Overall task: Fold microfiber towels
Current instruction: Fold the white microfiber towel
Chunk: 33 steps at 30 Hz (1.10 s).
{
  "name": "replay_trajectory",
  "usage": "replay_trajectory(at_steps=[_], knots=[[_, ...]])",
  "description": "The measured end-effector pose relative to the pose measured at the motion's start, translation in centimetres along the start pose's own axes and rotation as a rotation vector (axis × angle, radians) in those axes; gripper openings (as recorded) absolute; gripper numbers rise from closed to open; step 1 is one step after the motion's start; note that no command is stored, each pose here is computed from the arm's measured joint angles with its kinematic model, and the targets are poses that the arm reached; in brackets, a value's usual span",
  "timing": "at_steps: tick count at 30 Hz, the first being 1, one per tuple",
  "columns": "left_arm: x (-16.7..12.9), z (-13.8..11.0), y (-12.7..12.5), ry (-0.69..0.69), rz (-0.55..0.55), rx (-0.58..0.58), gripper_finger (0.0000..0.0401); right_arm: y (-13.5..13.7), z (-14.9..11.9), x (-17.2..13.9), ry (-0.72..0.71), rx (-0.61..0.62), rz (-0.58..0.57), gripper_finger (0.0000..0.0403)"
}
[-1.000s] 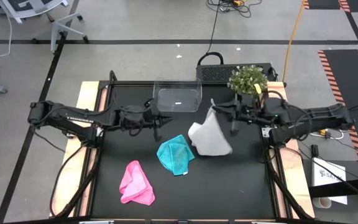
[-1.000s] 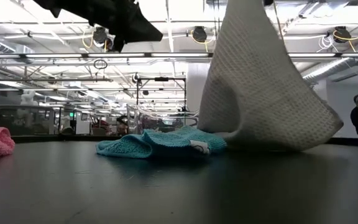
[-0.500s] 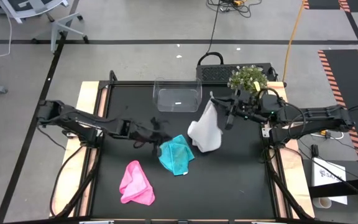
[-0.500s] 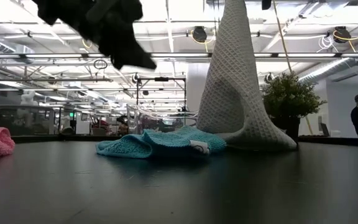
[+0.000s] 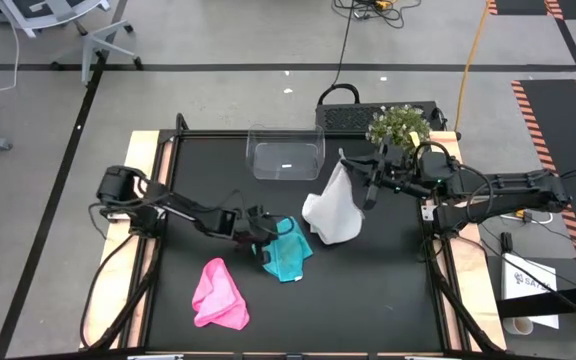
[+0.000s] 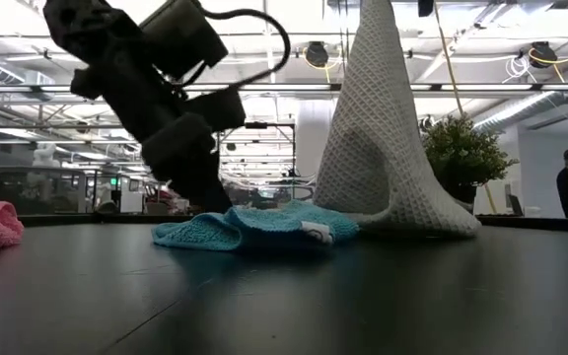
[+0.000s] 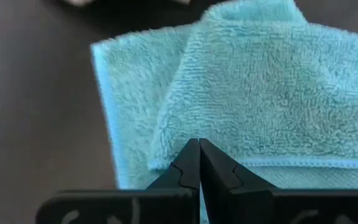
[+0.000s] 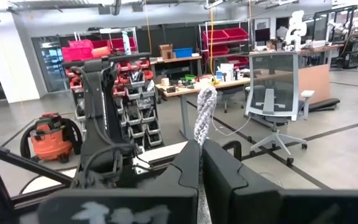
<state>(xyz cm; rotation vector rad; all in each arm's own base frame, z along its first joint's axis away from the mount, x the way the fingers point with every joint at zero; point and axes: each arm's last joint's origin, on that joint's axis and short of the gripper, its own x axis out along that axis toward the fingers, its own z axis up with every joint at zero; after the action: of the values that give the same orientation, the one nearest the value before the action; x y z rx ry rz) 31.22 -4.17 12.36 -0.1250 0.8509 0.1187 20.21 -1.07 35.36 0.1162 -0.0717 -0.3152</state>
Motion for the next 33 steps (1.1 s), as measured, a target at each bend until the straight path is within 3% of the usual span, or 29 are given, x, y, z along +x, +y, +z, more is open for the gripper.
replay_trajectory(at_steps=[7, 17, 23, 27, 33], knots=[[0.1, -1.9, -2.3, 0.185, -0.165, -0.056, 0.0004, -0.1, 0.1, -0.4, 0.007, -0.003, 0.007, 0.0], [-5.6, -4.6, -4.6, 0.543, -0.208, -0.235, 0.0002, 0.0, 0.4, -0.7, -0.001, -0.01, 0.054, 0.0], [-8.6, -6.5, -5.6, 0.766, -0.18, -0.32, 0.0002, 0.0, 0.6, -1.0, -0.011, -0.012, 0.088, 0.0], [-9.3, -5.5, -5.9, 0.652, -0.187, -0.335, 0.0003, 0.0, 0.6, -1.0, -0.009, -0.012, 0.103, 0.0], [-10.4, -0.8, -5.2, 0.152, -0.047, -0.272, 0.0008, 0.0, 0.6, -1.0, -0.01, -0.012, 0.09, 0.0]])
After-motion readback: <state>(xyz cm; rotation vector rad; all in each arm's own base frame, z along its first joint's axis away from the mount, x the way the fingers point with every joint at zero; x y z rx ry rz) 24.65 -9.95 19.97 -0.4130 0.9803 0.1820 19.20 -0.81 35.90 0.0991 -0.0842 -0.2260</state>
